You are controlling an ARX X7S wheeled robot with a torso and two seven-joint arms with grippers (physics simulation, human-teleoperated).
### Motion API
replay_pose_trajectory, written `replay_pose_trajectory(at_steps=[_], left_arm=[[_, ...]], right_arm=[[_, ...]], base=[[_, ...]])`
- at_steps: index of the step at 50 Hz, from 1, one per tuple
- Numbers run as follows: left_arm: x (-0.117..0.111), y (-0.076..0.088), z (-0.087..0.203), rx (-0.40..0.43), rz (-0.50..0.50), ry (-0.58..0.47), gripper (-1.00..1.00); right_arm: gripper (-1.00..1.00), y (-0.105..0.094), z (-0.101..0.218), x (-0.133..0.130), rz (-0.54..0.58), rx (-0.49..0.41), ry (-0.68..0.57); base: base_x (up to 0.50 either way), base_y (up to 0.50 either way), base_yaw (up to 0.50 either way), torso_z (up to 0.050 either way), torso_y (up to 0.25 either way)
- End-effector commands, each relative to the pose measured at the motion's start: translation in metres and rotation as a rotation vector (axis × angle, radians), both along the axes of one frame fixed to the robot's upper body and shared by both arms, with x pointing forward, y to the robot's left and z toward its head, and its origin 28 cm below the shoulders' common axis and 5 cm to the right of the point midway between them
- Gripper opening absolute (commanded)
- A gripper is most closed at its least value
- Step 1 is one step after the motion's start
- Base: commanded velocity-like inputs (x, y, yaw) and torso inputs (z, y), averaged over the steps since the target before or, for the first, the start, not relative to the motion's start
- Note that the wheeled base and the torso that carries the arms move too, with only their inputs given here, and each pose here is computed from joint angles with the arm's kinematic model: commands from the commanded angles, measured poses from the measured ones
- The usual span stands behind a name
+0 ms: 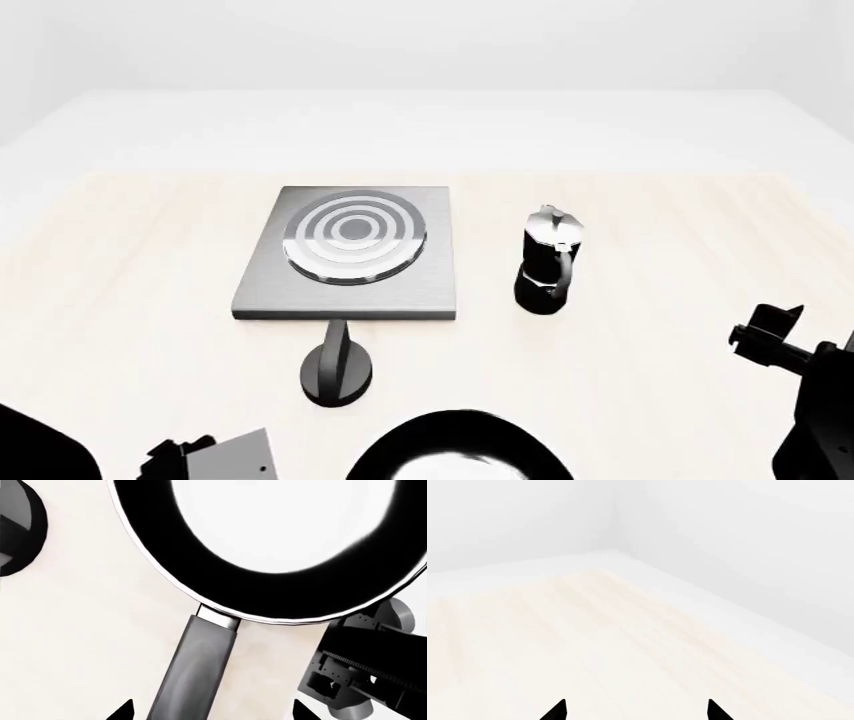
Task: Turn on the stove and put the frying pan on it.
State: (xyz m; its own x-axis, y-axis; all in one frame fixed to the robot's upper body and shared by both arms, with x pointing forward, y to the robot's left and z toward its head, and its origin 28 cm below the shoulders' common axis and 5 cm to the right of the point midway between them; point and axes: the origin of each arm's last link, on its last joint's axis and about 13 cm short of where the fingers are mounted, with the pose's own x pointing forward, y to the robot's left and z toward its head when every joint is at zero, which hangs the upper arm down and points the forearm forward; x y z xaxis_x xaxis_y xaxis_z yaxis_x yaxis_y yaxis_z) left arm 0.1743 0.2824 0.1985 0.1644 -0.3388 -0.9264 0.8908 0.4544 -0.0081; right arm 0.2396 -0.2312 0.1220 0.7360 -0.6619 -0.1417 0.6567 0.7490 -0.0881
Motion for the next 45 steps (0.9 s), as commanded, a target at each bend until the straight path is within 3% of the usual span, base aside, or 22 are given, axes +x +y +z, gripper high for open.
replay_pose_trajectory(at_steps=[1, 11, 32, 45], left_arm=[[0.0, 0.004, -0.005, 0.013, 0.019, 0.014, 1.0], [0.002, 0.009, -0.003, 0.053, 0.081, 0.002, 1.0], [0.006, 0.009, -0.005, 0.055, 0.074, 0.002, 1.0], [0.017, 0.01, -0.022, 0.055, 0.073, 0.025, 1.0]], right_arm=[[1.0, 0.0, 0.0, 0.0, -0.001, -0.002, -0.001], [1.0, 0.001, 0.0, 0.0, -0.001, -0.005, 0.001], [1.0, 0.002, 0.0, 0.001, 0.001, -0.01, 0.003], [1.0, 0.002, -0.001, 0.001, 0.003, -0.011, 0.001]], base=[[0.0, 0.0, 0.0, 0.0, 0.0], [0.0, 0.0, 0.0, 0.0, 0.0], [0.0, 0.0, 0.0, 0.0, 0.0], [0.0, 0.0, 0.0, 0.0, 0.0]])
